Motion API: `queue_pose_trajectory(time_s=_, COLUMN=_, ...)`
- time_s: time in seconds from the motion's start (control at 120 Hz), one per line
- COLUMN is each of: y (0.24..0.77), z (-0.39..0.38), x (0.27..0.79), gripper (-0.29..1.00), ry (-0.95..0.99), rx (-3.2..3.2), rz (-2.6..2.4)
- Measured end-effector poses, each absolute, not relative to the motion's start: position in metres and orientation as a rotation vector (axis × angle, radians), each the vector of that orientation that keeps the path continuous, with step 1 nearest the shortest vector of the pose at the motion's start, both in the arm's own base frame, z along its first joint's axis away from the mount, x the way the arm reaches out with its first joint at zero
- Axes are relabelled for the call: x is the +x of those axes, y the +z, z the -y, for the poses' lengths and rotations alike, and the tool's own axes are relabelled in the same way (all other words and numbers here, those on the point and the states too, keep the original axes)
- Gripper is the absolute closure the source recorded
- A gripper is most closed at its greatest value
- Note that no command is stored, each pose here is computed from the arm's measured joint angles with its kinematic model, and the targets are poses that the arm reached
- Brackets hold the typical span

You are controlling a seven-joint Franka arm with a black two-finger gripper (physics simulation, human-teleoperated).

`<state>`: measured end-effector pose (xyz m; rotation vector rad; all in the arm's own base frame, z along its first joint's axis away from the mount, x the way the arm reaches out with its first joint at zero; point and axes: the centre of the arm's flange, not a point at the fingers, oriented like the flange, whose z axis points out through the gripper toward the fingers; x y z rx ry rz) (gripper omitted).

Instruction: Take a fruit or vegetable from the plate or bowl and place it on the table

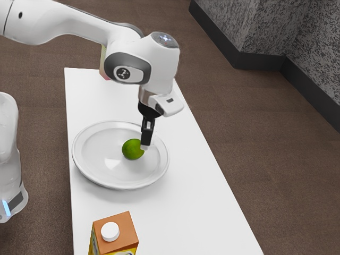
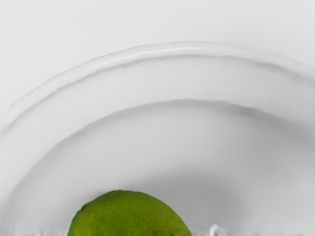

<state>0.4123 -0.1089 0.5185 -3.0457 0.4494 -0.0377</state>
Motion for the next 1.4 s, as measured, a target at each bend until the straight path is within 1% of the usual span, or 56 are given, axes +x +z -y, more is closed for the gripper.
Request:
queue_pose_trajectory(time_s=0.2, y=0.507, z=0.100, x=0.398, gripper=0.00, ry=-0.093, rx=-3.041, rz=-0.425)
queue_pose_trajectory(time_s=0.417, y=0.496, z=0.096, x=0.395, gripper=0.00, ry=-0.100, rx=-3.042, rz=-0.415)
queue_pose_trajectory(time_s=0.917, y=0.477, z=0.092, x=0.387, gripper=0.00, ry=0.067, rx=-3.042, rz=-0.405)
queue_pose_trajectory(time_s=1.158, y=0.457, z=0.090, x=0.388, gripper=0.00, ry=0.151, rx=-3.042, rz=-0.399)
queue_pose_trajectory(time_s=1.4, y=0.446, z=0.091, x=0.396, gripper=0.00, ry=0.148, rx=-3.048, rz=-0.401)
